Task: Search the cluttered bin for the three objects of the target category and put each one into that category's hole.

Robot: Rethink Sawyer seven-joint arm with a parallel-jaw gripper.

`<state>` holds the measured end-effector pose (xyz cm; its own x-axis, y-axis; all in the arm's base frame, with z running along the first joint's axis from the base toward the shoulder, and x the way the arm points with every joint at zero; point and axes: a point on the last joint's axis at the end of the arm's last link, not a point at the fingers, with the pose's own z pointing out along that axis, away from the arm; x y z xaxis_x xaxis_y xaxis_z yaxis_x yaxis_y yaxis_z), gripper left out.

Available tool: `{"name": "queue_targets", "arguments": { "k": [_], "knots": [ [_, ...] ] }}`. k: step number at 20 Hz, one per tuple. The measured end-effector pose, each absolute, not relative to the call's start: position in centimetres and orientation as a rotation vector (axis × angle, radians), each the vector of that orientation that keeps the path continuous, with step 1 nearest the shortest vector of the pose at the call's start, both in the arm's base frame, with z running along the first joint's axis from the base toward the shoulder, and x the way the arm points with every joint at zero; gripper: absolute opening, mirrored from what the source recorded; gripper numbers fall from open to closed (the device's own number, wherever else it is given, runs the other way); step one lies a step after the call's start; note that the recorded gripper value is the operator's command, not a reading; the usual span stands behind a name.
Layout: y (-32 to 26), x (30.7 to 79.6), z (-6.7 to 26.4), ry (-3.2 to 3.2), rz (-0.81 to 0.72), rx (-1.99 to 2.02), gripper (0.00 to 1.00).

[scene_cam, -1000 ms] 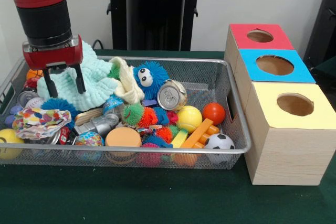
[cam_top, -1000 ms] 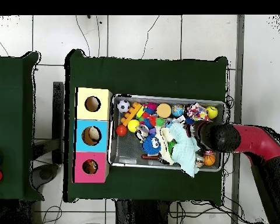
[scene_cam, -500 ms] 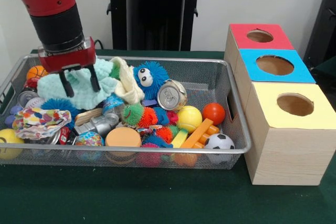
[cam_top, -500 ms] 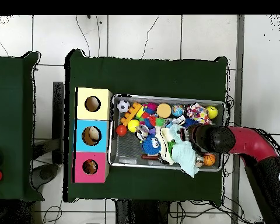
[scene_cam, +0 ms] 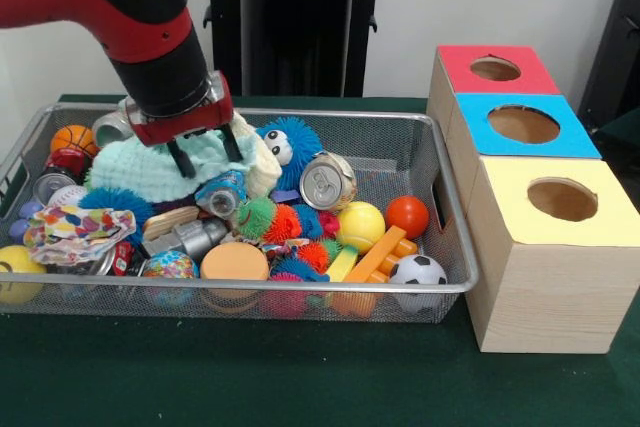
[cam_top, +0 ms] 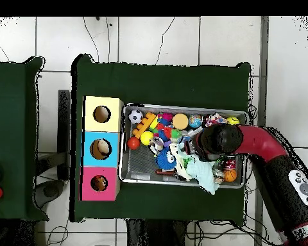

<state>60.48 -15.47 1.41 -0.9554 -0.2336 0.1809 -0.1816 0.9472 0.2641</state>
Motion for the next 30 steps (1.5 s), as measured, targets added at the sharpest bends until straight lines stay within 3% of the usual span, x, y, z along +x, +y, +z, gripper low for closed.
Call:
{"name": "queue_targets", "arguments": {
  "k": [3, 4, 23, 30],
  "knots": [
    [-15.1, 61.0, 1.0, -2.874, -0.368, 0.314, 1.0],
    [-15.0, 61.4, 0.8, -2.875, -0.372, 0.309, 0.0],
    [-16.3, 62.9, 1.2, -2.908, -0.357, 0.273, 0.0],
    [-16.3, 63.9, 3.2, -2.933, -0.312, 0.291, 0.0]
  ]
}}
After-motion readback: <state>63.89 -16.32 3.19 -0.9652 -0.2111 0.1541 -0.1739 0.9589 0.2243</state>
